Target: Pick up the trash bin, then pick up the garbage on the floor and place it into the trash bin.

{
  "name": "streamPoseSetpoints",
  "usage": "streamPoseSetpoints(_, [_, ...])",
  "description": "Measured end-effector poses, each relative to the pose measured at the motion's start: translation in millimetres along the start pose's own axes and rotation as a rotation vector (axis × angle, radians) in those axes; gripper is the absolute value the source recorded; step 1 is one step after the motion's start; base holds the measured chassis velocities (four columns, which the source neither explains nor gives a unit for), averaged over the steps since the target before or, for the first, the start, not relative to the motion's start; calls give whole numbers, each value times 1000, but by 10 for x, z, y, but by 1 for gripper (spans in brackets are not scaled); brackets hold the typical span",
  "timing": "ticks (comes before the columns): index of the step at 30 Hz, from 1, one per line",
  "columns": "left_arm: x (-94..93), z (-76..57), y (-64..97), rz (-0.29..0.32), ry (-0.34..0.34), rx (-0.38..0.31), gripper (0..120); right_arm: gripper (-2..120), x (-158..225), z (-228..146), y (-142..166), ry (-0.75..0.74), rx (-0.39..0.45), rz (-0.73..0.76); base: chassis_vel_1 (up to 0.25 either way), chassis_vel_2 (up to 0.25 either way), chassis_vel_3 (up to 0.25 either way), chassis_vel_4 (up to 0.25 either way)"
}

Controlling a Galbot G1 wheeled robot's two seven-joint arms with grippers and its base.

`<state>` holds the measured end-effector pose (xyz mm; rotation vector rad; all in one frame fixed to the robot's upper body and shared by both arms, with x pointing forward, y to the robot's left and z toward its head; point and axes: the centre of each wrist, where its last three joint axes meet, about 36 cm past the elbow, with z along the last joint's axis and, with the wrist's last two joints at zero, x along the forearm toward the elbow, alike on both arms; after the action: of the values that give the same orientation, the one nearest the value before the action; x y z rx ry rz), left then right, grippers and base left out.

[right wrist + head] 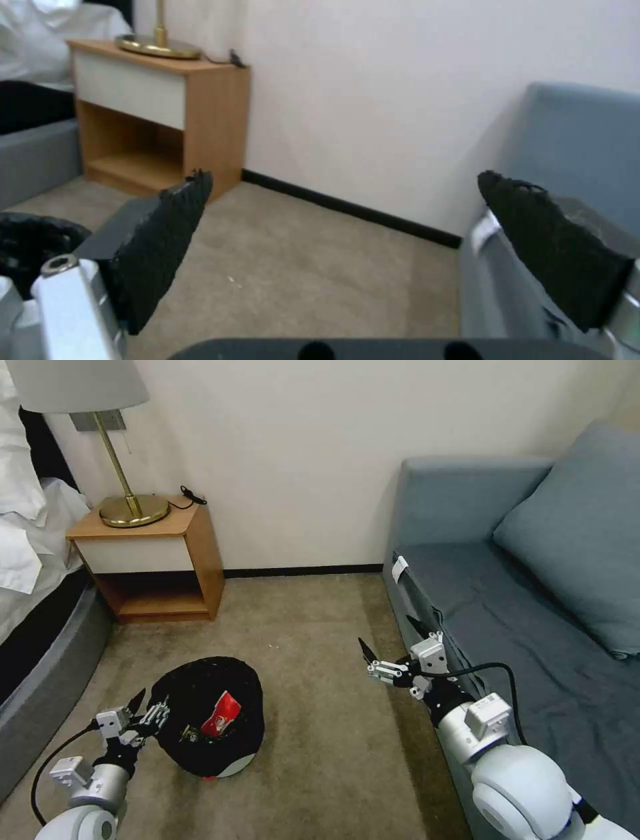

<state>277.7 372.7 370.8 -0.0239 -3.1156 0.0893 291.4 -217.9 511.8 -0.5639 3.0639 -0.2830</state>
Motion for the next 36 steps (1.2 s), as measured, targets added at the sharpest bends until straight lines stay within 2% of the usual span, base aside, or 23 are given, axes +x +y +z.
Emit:
streamPoseSetpoints(3, [44, -91, -206, 29, -84, -95, 98, 100, 188, -45, 66, 12, 8, 67, 0, 0, 0, 0])
streamPoseSetpoints(4, [44, -91, -206, 29, -84, -95, 98, 100, 188, -45, 66, 12, 8, 67, 0, 0, 0, 0])
streamPoseSetpoints(9, [242, -230, -563, 56, -149, -156, 100, 100, 501, 44, 259, 10, 15, 147, 0, 0, 0, 0])
streamPoseSetpoints(10, [242, -230, -563, 56, -149, -156, 100, 100, 501, 44, 259, 10, 15, 147, 0, 0, 0, 0])
streamPoseSetpoints(14, [381, -319, -850, 35, -152, -149, 100, 100, 581, 91, 412, 0, -23, 209, 0, 0, 0, 0])
streamPoseSetpoints(15, [381, -319, -850, 35, -152, -149, 100, 100, 581, 91, 412, 0, -23, 209, 0, 0, 0, 0])
streamPoseSetpoints(17, [444, -339, -1037, 8, -148, -130, 100, 100, 543, 187, 476, -10, -36, 238, 0, 0, 0, 0])
streamPoseSetpoints(19, [457, -325, -1209, 2, -144, -111, 100, 100, 487, 275, 542, -13, -52, 258, 0, 0, 0, 0])
streamPoseSetpoints(20, [457, -325, -1209, 2, -144, -111, 100, 100, 487, 275, 542, -13, -52, 258, 0, 0, 0, 0])
streamPoseSetpoints(24, [448, -340, -1423, -30, -155, -93, 100, 100, 413, 439, 630, 1, -65, 273, 0, 0, 0, 0])
streamPoseSetpoints(28, [432, -334, -1537, -75, -155, -70, 100, 100, 336, 523, 660, 6, -74, 276, 0, 0, 0, 0])
streamPoseSetpoints(36, [475, -314, -1537, -118, -134, -69, 100, 100, 255, 556, 705, 4, -85, 266, 0, 0, 0, 0])
